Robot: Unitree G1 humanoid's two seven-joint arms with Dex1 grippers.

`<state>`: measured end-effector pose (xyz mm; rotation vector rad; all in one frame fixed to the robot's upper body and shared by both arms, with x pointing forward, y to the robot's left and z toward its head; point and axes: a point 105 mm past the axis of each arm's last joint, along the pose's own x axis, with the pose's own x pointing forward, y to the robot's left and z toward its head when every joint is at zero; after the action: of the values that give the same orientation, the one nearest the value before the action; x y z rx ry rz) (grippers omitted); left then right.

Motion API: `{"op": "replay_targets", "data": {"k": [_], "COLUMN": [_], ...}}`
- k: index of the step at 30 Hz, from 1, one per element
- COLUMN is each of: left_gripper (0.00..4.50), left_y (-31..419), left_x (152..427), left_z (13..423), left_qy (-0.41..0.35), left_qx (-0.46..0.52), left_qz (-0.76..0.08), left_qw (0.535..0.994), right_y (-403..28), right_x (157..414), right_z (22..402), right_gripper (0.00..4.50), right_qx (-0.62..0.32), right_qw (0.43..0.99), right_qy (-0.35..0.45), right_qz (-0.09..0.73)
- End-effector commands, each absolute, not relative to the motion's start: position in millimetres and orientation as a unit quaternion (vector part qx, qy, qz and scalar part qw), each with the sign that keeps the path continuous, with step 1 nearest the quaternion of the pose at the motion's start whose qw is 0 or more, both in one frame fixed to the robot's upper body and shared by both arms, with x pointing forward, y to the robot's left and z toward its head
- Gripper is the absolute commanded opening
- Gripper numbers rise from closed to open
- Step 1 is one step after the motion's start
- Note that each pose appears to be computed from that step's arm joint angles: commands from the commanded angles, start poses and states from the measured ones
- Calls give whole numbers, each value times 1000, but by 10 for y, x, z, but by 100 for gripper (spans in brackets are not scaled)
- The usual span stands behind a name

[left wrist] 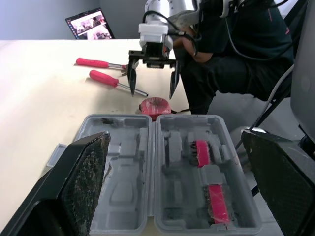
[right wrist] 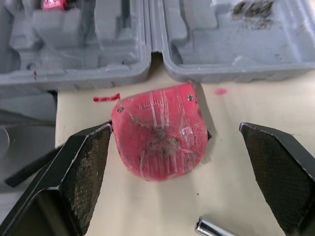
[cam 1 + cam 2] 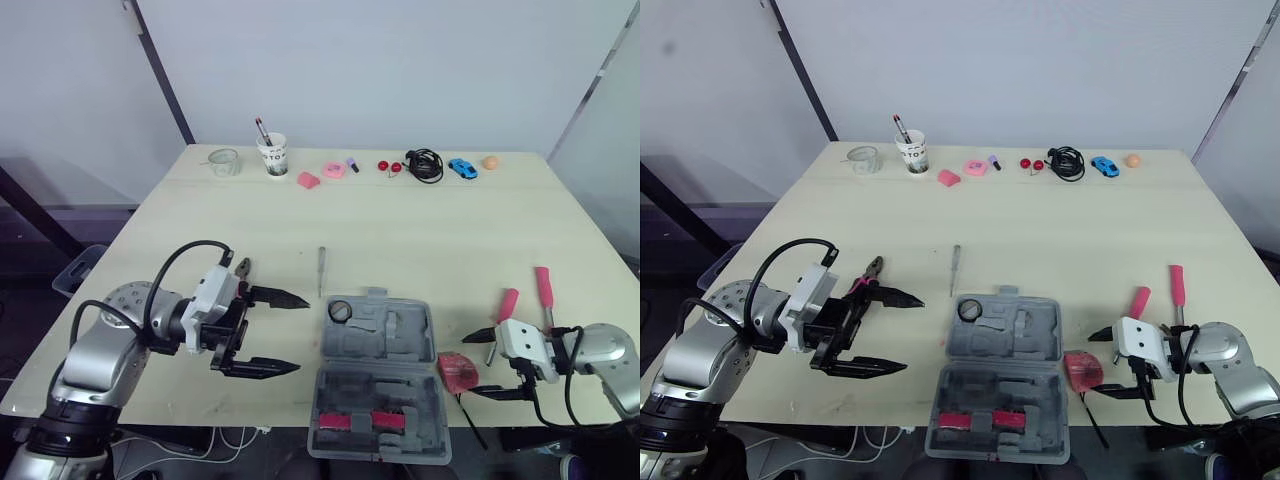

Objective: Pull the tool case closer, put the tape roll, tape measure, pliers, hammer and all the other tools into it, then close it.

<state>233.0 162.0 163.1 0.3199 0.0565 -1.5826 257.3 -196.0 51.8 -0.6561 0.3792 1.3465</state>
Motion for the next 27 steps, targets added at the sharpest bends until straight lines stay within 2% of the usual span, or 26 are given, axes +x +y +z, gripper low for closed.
{"op": "replay_targets", "data": {"k": [1, 9, 27], "left_gripper": [450, 450, 450], "left_y": [1626, 1609, 1603], "left_x": [2285, 2267, 2278], "left_z": [1723, 1703, 1692], "left_qy": [12, 12, 10], "left_qx": [161, 162, 163], "left_qz": [-710, -714, -720], "left_qw": [685, 681, 675], "right_y": [-1940, -1901, -1849], "right_x": [2621, 2599, 2647], "right_z": [529, 445, 362], "right_gripper": [438, 438, 438], "right_qx": [-320, -338, -338], "right_qw": [706, 685, 690], "right_qy": [167, 191, 197], "right_qz": [609, 617, 609]}}
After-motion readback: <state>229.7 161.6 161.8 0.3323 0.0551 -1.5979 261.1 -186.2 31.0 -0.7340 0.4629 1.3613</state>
